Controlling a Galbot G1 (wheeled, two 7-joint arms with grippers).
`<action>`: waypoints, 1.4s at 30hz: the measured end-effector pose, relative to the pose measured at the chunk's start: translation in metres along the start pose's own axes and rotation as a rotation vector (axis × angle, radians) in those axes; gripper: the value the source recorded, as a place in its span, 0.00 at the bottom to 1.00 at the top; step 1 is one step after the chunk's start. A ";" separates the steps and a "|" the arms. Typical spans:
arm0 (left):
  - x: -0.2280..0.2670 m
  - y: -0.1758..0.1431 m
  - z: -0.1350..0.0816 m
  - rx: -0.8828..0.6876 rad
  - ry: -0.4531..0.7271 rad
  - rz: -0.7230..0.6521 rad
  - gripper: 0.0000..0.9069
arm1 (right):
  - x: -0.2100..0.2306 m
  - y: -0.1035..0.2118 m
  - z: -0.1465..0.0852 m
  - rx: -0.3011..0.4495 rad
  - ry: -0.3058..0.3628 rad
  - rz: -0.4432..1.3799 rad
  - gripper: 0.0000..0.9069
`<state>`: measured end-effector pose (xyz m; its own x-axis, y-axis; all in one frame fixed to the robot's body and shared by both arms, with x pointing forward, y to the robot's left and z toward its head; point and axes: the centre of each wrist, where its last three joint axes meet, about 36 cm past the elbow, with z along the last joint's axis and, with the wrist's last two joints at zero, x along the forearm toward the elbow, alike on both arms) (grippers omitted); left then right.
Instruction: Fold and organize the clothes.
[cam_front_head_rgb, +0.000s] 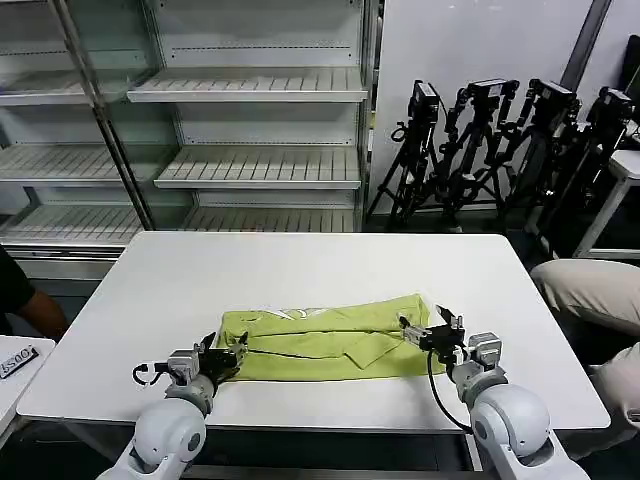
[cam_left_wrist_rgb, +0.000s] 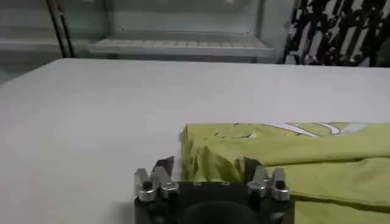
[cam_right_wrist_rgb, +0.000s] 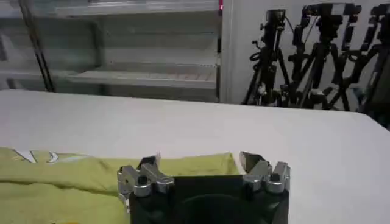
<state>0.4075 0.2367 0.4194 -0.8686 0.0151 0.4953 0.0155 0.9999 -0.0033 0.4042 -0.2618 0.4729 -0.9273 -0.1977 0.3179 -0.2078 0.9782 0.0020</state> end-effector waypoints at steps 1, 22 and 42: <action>-0.001 -0.001 0.001 -0.001 0.001 -0.004 0.01 | 0.001 -0.001 0.000 0.001 0.000 0.004 1.00; -0.001 0.013 0.010 -0.162 -0.029 -0.066 0.01 | 0.004 -0.006 0.000 0.020 -0.013 0.014 1.00; 0.049 0.091 -0.060 -0.373 -0.212 -0.079 0.01 | 0.010 -0.015 0.005 0.053 -0.019 0.038 1.00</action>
<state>0.3960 0.3277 0.4959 -0.9563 -0.0220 0.2916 0.0887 0.9284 0.3607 0.3964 -0.2790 0.4712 -0.9405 -0.1626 0.2985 -0.1884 0.9803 -0.0597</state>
